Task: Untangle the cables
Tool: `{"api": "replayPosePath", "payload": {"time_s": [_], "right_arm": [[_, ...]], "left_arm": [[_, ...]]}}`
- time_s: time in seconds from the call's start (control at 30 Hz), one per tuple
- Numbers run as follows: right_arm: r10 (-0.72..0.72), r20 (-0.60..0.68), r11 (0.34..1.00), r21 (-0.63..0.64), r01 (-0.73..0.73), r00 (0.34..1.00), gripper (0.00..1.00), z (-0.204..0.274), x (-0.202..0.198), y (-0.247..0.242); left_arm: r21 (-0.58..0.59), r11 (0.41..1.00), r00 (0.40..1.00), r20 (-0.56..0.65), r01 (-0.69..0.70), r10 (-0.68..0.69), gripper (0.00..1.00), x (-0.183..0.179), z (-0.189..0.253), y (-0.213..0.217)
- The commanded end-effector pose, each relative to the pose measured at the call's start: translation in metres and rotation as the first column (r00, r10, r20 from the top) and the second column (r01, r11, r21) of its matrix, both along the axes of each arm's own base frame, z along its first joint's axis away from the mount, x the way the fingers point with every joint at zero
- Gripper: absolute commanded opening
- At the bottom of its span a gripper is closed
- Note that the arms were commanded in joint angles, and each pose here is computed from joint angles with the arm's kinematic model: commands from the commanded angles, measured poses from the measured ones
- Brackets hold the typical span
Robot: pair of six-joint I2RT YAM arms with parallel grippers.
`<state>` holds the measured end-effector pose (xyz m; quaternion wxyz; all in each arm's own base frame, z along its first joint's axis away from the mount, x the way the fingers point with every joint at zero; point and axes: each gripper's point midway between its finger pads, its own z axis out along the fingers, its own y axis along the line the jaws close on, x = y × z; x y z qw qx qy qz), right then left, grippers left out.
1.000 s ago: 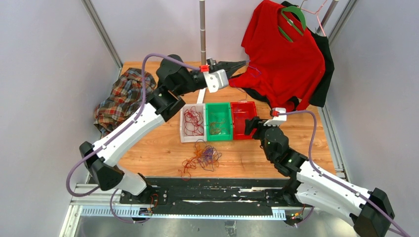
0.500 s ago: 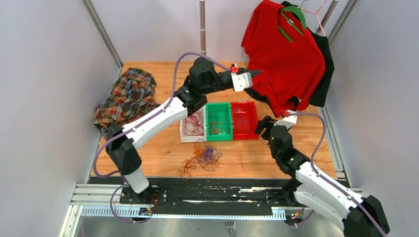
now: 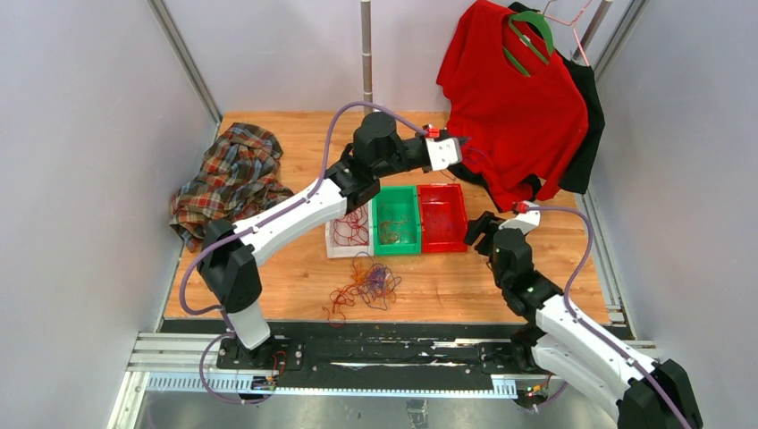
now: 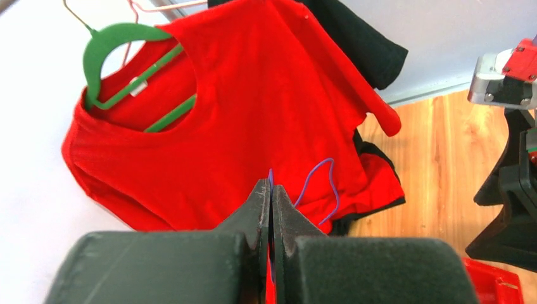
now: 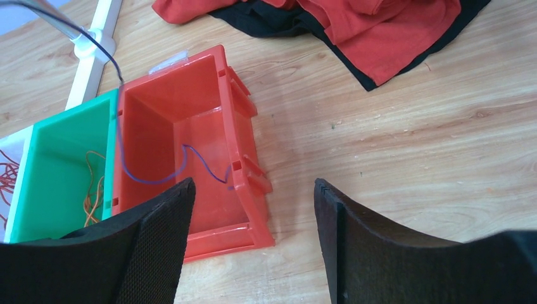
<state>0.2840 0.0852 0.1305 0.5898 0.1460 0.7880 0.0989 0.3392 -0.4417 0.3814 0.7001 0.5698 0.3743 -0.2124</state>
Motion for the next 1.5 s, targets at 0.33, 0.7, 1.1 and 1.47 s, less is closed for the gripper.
{"api": "replayPosePath", "payload": {"time_s": [0.33, 0.7, 1.1, 1.47], "right_arm": [[-0.101, 0.016, 0.995, 0.030, 0.100, 0.995, 0.66, 0.008, -0.001, -0.030], [-0.120, -0.021, 0.993, 0.016, 0.120, 0.993, 0.64, 0.001, -0.001, -0.039], [-0.091, -0.042, 0.995, 0.034, 0.092, 0.995, 0.63, 0.000, 0.004, -0.037], [-0.062, -0.009, 0.998, 0.018, 0.062, 0.998, 0.63, 0.012, 0.004, -0.036]], "left_arm": [[0.092, 0.992, 0.964, -0.241, -0.088, 0.108, 0.00, 0.014, -0.081, -0.003], [0.403, 0.915, 0.955, -0.279, 0.020, 0.102, 0.01, -0.014, -0.187, -0.009], [0.619, 0.784, 0.959, -0.199, -0.038, 0.204, 0.00, 0.001, -0.249, -0.001], [0.627, 0.779, 0.953, -0.219, -0.027, 0.209, 0.53, 0.017, -0.261, -0.018]]}}
